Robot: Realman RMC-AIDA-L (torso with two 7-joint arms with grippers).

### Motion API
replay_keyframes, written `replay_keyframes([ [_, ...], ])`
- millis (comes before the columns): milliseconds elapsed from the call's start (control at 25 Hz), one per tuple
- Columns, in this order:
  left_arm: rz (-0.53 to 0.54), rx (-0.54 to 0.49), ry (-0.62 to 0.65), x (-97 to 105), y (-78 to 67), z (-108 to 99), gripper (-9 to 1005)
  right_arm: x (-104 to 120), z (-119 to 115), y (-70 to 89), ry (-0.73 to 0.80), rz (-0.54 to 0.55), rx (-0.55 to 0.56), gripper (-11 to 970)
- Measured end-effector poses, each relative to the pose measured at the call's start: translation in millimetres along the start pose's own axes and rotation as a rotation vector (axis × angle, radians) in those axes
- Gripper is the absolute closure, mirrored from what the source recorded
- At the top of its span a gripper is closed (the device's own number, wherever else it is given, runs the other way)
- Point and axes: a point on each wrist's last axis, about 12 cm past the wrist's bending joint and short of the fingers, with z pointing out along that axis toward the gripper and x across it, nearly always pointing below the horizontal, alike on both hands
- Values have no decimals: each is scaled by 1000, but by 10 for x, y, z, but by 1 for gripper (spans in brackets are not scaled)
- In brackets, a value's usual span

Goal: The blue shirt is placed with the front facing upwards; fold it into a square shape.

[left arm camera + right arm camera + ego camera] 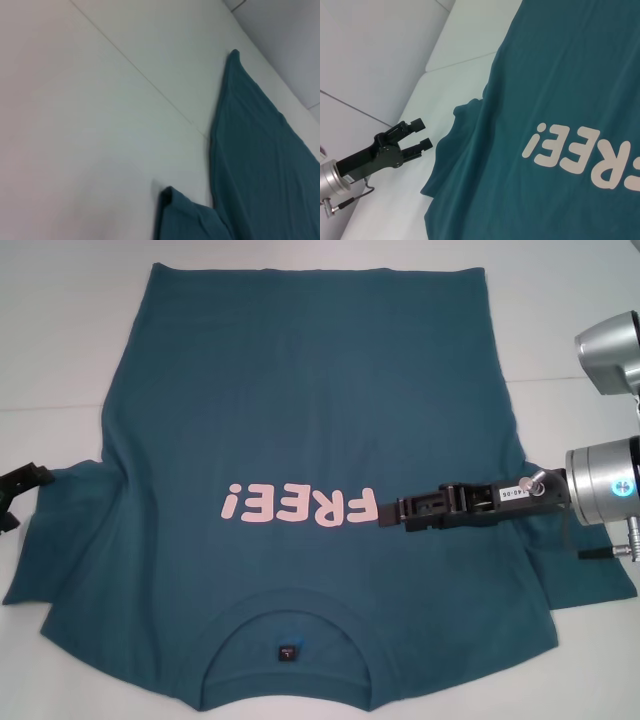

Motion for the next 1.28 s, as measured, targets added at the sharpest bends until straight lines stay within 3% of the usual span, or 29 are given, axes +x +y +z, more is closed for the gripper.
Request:
replay_keyframes([
  [360,50,-45,9,17,-8,69,94,0,-4,-14,-4,-2,9,277],
  [1280,89,-29,59,80,-76,181,104,11,-11,-29,-7,-2,13,277],
])
